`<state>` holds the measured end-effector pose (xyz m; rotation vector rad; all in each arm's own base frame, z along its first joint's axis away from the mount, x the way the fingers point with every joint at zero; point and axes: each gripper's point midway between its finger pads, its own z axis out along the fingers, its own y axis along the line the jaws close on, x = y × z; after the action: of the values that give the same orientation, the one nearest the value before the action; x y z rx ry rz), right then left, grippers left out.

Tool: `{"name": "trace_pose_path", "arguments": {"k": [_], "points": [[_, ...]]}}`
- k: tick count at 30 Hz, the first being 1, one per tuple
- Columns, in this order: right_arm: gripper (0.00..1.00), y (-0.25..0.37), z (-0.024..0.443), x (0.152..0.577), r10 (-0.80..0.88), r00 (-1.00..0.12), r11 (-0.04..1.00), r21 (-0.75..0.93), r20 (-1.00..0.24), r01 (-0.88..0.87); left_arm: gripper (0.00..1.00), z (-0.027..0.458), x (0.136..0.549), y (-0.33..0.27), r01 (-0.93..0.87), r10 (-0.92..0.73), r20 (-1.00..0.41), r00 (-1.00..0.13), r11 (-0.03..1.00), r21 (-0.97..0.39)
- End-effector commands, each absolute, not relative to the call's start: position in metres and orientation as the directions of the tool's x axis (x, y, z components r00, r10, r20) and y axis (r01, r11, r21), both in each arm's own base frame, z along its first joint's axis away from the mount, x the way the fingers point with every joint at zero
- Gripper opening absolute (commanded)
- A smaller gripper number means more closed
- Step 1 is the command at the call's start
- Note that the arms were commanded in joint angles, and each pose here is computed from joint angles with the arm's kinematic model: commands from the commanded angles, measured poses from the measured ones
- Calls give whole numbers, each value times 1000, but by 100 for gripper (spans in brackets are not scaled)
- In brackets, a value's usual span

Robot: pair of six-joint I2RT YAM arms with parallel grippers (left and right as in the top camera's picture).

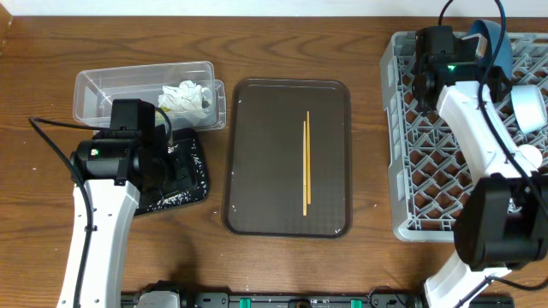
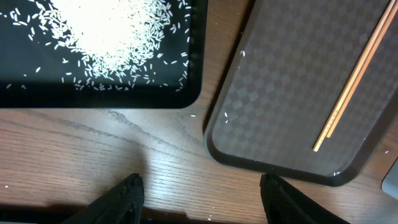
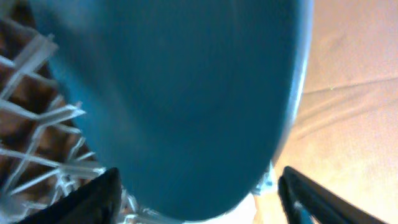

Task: Sort waste into correct bins and load items into the dishwasher rack
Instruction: 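Carry the teal plate with the right gripper into the dish rack, then reach the right gripper down to the chopsticks and pinch one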

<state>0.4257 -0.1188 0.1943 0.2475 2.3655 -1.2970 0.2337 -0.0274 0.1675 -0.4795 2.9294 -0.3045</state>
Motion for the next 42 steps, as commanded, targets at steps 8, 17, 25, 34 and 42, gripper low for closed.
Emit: {"name": "trace_pose_path", "arguments": {"k": [8,17,25,34,42], "points": [[87,-10,272,418,-113,-710,940,-307,-695,151,63,167,234,-25,-298,-329,-125,-936,930,-215],[78,135,236,387,-93,-796,957,168,-598,-238,64,167,234,-25,-298,-329,-125,-936,930,-215],[64,211,146,360,-192,-905,942,189,-379,-279,64,167,234,-25,-298,-329,-125,-936,930,-214],[61,229,51,345,-131,-976,986,80,-175,-147,64,167,234,-25,-298,-328,-125,-936,930,-214],[61,223,5,334,-122,-991,992,25,-60,-123,64,167,234,-25,-298,-328,-125,-936,930,-214]]}}
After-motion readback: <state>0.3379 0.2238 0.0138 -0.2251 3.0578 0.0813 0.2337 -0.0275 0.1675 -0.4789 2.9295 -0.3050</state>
